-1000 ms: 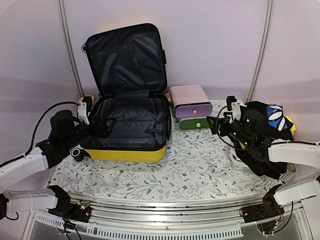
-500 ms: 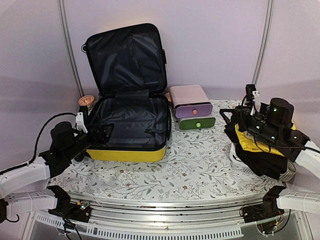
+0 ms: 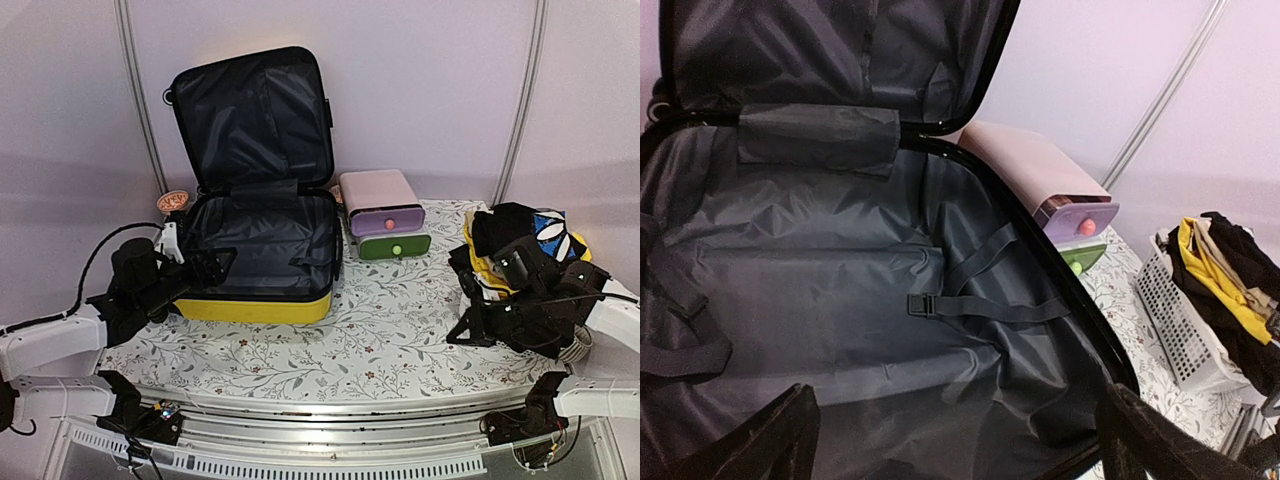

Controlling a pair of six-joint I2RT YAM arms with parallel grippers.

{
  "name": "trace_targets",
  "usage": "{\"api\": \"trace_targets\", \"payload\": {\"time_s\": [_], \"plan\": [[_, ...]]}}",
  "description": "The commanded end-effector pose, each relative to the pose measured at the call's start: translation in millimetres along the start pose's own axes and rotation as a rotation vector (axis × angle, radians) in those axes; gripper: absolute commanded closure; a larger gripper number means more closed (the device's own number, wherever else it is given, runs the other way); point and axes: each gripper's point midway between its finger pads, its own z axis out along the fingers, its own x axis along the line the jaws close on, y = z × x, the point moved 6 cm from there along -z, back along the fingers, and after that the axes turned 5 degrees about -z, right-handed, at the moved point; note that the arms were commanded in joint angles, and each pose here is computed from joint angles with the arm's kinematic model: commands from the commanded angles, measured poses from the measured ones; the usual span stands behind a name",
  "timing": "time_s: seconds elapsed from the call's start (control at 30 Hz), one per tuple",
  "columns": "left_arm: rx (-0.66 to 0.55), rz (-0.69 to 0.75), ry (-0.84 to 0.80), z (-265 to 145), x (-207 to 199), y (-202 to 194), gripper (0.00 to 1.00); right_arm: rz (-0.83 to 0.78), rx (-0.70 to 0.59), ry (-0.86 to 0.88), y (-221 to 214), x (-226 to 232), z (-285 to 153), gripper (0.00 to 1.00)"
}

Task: Open, take out, and arrange the luggage
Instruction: Reset both arms

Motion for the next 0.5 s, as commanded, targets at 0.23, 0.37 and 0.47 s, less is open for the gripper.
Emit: {"api": "trace_targets", "payload": {"time_s": [0.23, 0.37, 0.47], "plan": [[-0.048, 0.029, -0.036, 1.8, -9.4, 16.4, 0.02, 0.197, 0.185, -0.547, -30.7, -46.3, -11.9, 0.98], [-0.047, 0.038, -0.028, 1.8, -7.9, 14.9, 0.02, 0.363, 0.106, -0.778, -24.9, -65.6, -15.5, 0.98], [-0.052, 0.043, -0.030, 1.4, -8.6, 17.1, 0.02, 0.486, 0.022, -0.875, -18.3, -72.0, -15.4, 0.98]]}}
